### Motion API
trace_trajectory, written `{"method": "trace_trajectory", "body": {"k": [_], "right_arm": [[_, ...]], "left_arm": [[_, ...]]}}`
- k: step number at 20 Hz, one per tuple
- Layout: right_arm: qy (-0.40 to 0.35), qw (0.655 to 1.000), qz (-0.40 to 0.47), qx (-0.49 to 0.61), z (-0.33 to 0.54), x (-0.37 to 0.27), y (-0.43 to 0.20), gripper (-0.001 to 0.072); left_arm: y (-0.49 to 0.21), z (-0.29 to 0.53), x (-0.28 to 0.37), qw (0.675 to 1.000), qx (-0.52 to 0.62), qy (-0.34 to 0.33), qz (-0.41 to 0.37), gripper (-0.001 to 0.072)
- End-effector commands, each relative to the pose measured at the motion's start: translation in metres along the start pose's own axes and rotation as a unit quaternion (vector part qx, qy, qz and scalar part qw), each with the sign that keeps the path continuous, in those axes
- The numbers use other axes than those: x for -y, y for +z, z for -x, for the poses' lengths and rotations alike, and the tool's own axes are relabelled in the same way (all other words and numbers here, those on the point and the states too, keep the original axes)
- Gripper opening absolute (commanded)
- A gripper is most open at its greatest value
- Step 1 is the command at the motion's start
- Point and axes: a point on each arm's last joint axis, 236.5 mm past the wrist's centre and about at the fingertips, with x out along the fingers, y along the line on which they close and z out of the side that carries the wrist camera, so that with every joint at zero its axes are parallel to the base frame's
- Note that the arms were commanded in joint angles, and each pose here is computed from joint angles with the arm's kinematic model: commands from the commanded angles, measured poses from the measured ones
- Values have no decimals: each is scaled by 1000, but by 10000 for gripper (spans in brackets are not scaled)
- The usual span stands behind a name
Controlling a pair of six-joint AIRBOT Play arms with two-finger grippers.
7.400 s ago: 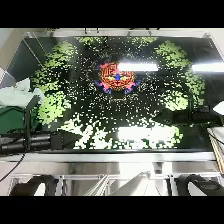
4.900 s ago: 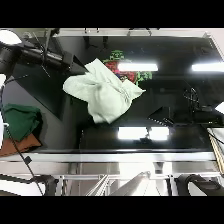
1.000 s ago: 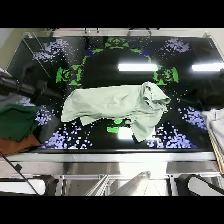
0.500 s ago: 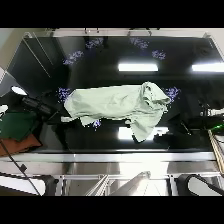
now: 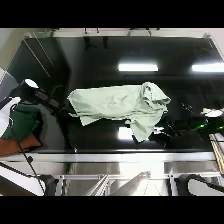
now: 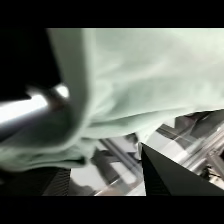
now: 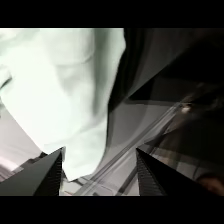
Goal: Fold the shirts.
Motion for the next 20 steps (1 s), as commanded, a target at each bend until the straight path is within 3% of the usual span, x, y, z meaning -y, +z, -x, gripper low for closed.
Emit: {"method": "trace_trajectory", "body": {"k": [1, 8, 16, 17, 19, 20], "right_arm": [[-5, 1000, -6, 28, -1, 9, 21, 503], [10, 997, -10, 81, 18, 0, 56, 503], [28, 995, -17, 90, 19, -9, 60, 503], [28, 995, -17, 90, 19, -9, 60, 503], [28, 996, -18, 89, 18, -8, 60, 502], [28, 996, -20, 87, 18, -7, 60, 502]], "left_arm": [[-19, 44, 15, 1000, -8, -25, -9, 508], [4, 86, -44, 985, 164, 6, 57, 508], [22, 1, -45, 996, 83, 3, 36, 506], [23, -7, -39, 997, 70, 2, 27, 488], [30, -12, -26, 998, 63, 8, 4, 382], [33, -13, -21, 998, 63, 12, -9, 249]]}}
